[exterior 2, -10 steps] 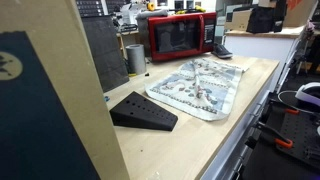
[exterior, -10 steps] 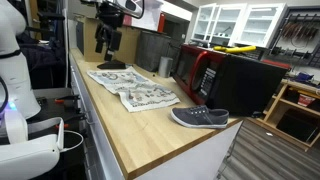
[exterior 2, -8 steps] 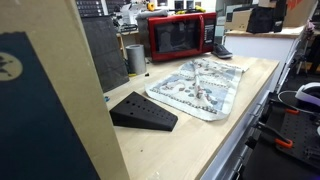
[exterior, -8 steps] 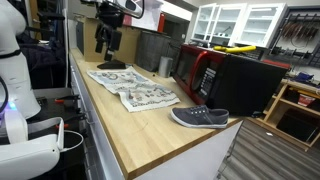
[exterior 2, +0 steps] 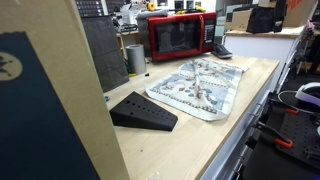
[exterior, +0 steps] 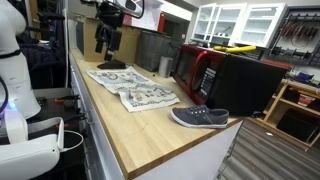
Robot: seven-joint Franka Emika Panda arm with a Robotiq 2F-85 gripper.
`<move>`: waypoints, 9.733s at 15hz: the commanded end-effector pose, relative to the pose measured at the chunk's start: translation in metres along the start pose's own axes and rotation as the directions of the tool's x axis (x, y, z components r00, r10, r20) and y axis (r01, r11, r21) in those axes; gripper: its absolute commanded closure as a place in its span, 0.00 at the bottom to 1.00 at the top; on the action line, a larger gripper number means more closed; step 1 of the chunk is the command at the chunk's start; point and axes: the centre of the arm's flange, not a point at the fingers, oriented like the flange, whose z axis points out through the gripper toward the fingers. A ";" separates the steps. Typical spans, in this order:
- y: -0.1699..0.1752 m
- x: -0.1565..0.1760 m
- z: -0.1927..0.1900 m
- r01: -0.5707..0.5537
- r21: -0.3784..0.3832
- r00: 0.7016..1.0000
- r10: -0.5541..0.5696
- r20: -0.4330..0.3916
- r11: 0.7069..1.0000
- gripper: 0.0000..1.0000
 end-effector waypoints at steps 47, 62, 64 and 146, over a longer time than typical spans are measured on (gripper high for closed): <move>0.090 0.143 0.171 -0.296 0.043 0.954 0.293 0.057 0.954 0.00; 0.108 0.117 0.197 -0.322 0.072 0.937 0.307 0.169 0.944 0.00; 0.100 0.122 0.197 -0.349 0.120 0.928 0.326 0.179 0.929 0.00; -0.273 0.288 0.071 0.361 0.097 0.932 -0.363 0.008 0.927 0.00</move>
